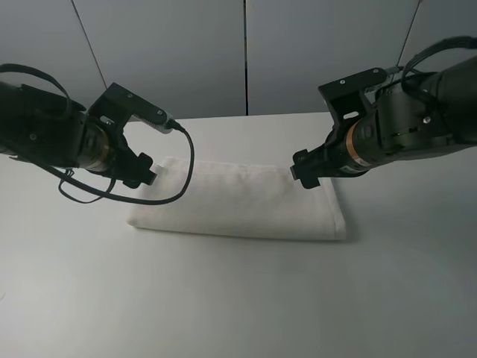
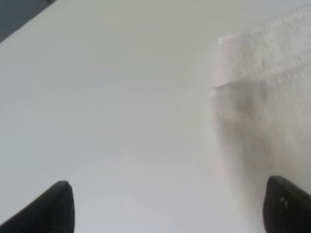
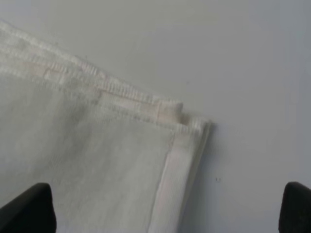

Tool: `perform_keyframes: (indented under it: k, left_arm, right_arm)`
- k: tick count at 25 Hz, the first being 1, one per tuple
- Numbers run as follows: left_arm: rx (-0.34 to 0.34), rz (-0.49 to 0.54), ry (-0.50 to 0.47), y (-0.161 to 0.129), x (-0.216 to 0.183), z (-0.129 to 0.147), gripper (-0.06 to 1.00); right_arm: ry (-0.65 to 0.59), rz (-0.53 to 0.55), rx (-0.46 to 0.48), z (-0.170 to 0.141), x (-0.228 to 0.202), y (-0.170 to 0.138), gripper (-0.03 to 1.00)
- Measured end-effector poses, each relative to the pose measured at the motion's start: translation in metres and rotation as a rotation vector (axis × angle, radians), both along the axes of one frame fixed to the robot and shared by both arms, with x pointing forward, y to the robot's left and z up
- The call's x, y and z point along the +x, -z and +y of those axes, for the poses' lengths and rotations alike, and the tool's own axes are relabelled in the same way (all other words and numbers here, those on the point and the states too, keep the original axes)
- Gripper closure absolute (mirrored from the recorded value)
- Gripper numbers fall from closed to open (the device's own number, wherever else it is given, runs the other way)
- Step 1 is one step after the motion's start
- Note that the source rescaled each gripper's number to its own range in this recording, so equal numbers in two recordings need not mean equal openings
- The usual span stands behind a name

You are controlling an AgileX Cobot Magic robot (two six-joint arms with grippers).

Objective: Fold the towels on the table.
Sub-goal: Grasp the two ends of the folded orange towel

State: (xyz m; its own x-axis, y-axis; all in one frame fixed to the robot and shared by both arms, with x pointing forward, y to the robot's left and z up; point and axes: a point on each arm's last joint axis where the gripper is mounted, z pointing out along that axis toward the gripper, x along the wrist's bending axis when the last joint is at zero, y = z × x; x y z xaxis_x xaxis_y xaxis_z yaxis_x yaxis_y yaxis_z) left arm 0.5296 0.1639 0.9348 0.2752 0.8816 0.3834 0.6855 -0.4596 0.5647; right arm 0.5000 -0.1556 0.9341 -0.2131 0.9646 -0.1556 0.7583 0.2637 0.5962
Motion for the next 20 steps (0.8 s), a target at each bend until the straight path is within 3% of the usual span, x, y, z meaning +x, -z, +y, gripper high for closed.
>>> perform_keyframes:
  k: [5,12,15,20]
  left_arm:
    - [-0.139,0.07,-0.037,-0.003,0.004,-0.005,-0.05]
    - [-0.242,0.237,-0.131,-0.024,0.04,0.019,-0.05]
    - [-0.262,0.36,-0.146,-0.02,0.054,0.025,-0.05]
    - [-0.2,0.511,-0.156,0.005,0.075,0.023,-0.05]
  right_arm:
    - [0.055,0.069,0.047,0.001,-0.005,0.004,-0.03]
    - [0.164,0.273,0.085,-0.01,0.008,-0.006,-0.03]
    - [0.159,0.364,0.103,-0.008,0.022,-0.018,-0.03]
    - [0.152,0.413,0.106,-0.002,0.035,-0.026,-0.03]
